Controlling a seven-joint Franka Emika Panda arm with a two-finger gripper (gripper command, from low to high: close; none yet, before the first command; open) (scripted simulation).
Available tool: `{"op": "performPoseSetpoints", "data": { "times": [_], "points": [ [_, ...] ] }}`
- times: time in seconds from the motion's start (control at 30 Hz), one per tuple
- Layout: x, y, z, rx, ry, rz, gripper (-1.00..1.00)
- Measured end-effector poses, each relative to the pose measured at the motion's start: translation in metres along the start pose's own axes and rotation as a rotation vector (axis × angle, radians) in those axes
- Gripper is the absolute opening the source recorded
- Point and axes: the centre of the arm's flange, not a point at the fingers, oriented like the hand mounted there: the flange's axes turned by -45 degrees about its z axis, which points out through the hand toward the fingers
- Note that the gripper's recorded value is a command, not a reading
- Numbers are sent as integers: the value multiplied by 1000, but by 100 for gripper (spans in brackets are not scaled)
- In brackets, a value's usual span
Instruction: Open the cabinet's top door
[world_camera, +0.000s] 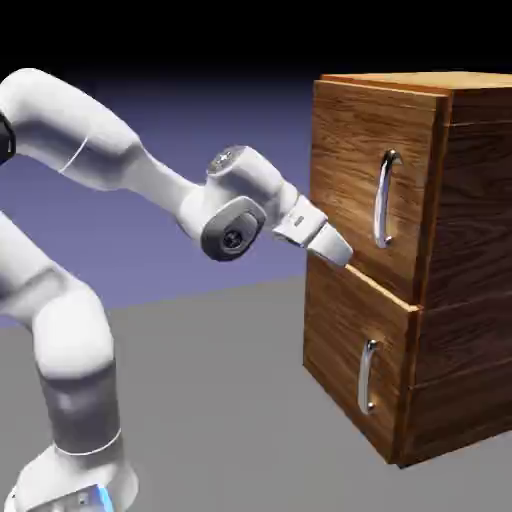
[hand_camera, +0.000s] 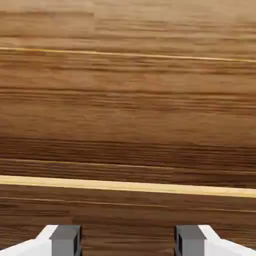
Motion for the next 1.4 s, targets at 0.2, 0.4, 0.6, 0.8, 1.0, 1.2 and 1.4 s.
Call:
{"op": "performPoseSetpoints", "data": {
  "times": [0.2,0.4,0.6,0.8,1.0,1.2,1.4],
  "points": [
    [19,-5,-26,-18,73,-340,0],
    [32,-7,-51,-63,142,-671,0],
    [39,-5,-73,-133,202,-992,0],
    [41,2,-92,-228,248,-1300,0],
    [38,13,-105,-344,275,-1594,0],
    [33,29,-113,-480,279,-1875,0],
    [25,47,-113,-631,255,-2141,0]
  ]
}}
